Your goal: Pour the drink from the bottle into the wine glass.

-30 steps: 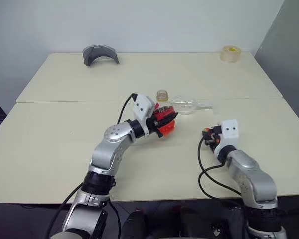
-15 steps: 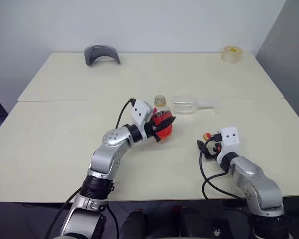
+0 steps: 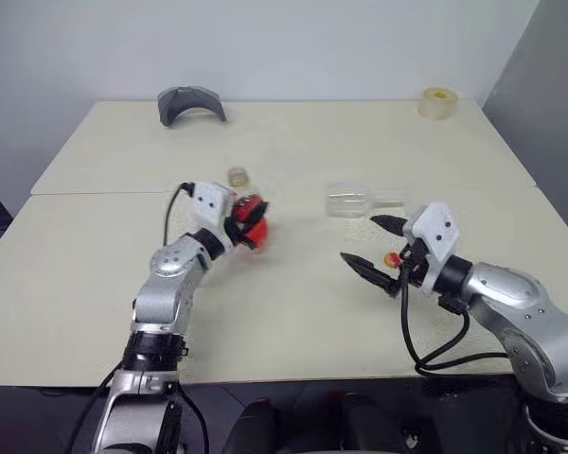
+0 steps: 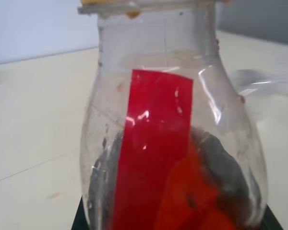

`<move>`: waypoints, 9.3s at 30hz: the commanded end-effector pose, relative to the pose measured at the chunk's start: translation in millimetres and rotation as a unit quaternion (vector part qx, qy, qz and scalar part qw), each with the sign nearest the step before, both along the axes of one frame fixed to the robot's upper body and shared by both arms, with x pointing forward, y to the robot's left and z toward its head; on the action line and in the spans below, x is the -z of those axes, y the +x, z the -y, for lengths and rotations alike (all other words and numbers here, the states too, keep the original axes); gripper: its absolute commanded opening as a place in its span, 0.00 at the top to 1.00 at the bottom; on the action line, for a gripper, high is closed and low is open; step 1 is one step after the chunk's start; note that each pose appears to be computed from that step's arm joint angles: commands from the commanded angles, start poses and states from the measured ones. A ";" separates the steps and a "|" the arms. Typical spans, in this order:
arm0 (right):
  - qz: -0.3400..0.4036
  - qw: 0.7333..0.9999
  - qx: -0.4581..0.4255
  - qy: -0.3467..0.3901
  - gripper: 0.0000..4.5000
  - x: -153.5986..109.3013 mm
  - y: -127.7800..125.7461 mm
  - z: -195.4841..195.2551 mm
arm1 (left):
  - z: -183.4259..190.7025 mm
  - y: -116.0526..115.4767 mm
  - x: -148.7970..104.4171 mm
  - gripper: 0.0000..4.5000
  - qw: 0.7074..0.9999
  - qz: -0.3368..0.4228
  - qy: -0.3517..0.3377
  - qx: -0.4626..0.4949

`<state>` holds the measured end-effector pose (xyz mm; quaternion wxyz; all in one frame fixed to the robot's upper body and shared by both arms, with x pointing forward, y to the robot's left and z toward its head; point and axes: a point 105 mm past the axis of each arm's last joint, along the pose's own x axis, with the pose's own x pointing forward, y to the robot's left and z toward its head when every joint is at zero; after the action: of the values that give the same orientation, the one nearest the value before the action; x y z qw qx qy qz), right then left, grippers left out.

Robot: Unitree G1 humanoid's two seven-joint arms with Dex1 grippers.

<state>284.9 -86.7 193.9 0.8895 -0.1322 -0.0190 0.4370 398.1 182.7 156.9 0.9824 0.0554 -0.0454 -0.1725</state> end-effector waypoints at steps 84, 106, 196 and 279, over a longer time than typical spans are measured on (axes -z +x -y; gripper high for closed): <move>0.297 0.795 0.168 -0.502 0.00 55.5 164.6 71.6 | 84.5 -81.6 14.3 0.01 0.949 -0.035 0.076 0.302; 0.304 0.752 0.162 -0.562 0.44 50.5 186.8 65.3 | 83.5 -77.4 9.6 0.00 0.955 -0.029 0.073 0.285; -0.101 0.981 0.163 0.027 0.97 136.0 115.4 -119.8 | 27.0 -136.1 34.0 0.00 0.991 -0.127 -0.041 0.016; 0.013 0.994 -0.072 0.084 0.05 -20.4 -18.8 -24.5 | -53.0 -4.0 7.9 0.00 0.986 0.017 -0.030 -0.161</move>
<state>271.7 -61.9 201.4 0.8661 -0.0558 -0.0508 0.4942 392.1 230.8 132.9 0.9992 0.0254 -0.0284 -0.0120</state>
